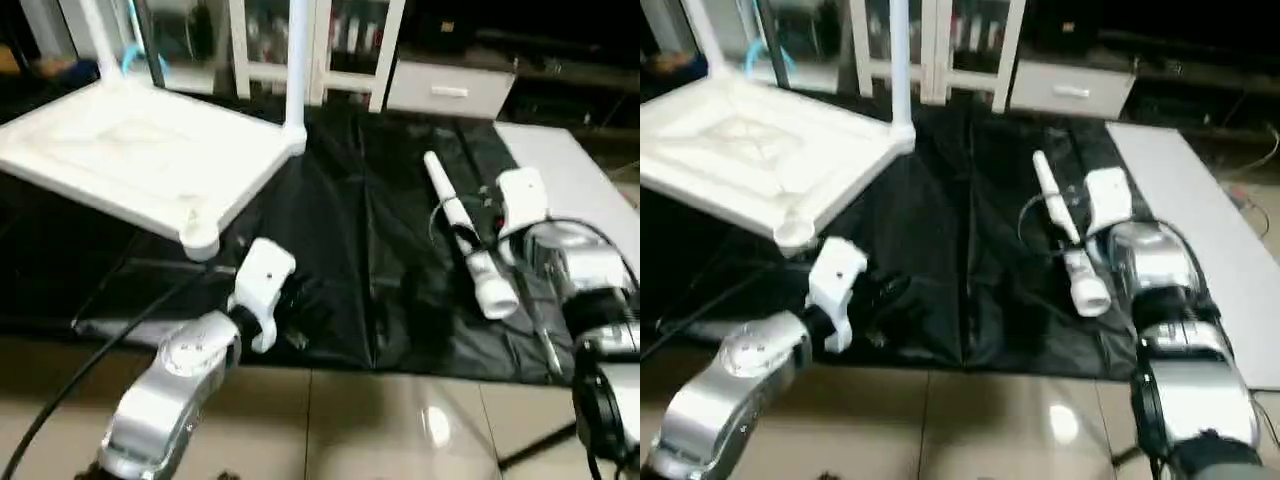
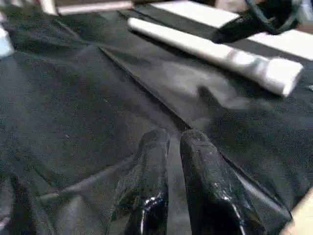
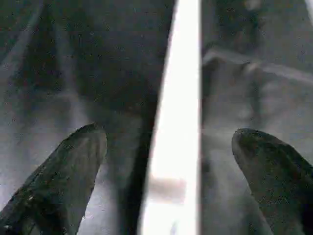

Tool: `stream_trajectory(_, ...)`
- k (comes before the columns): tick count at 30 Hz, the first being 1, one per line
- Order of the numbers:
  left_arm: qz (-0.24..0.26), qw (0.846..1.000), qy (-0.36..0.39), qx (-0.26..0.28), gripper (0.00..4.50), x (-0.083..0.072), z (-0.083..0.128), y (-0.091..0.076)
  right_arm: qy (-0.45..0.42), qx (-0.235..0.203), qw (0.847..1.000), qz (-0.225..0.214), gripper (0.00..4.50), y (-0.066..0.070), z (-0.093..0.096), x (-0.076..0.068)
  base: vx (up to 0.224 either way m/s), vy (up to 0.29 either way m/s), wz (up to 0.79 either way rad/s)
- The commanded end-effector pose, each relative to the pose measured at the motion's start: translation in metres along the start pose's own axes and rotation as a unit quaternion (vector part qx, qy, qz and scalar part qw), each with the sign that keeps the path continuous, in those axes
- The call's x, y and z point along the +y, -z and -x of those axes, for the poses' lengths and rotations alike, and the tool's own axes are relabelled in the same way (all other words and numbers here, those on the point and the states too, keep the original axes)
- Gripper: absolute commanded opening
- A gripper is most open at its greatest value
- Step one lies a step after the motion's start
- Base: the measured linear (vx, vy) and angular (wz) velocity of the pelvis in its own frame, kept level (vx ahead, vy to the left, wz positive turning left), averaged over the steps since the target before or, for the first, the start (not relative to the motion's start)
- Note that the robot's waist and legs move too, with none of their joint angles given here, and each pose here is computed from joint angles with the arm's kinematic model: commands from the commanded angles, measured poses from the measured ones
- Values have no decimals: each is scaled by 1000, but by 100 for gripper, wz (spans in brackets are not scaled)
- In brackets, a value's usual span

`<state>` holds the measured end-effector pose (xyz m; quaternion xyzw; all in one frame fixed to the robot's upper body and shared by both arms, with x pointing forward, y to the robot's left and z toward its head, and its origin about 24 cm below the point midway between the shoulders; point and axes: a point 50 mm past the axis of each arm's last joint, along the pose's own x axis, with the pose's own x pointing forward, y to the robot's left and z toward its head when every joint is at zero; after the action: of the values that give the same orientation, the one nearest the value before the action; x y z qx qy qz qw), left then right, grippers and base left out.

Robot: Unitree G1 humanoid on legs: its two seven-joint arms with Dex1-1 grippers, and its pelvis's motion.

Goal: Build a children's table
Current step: Pick table leg

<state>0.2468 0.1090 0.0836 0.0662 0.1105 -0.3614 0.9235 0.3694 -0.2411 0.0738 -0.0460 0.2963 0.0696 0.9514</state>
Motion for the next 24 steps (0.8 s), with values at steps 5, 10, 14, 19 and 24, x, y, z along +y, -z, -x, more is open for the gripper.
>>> stream_trajectory(5,-22,996,87,-8,69,-13,4,-13,-21,80,996,-32,448,22,-6,1,0,0,0)
stream_trajectory(10,-30,995,90,-18,69,-8,4,-22,-14,101,992,-69,414,29,-6,1,0,0,0)
stream_trajectory(14,-35,994,96,-26,69,-9,4,-29,-17,99,991,-91,376,25,-5,0,0,0,0)
stream_trajectory(19,-35,994,97,-30,69,-7,4,-34,-12,87,990,-106,338,19,-3,-4,0,0,0)
stream_trajectory(24,4,996,73,-44,69,-1,-1,-37,-8,66,990,-127,290,12,0,-11,0,0,0)
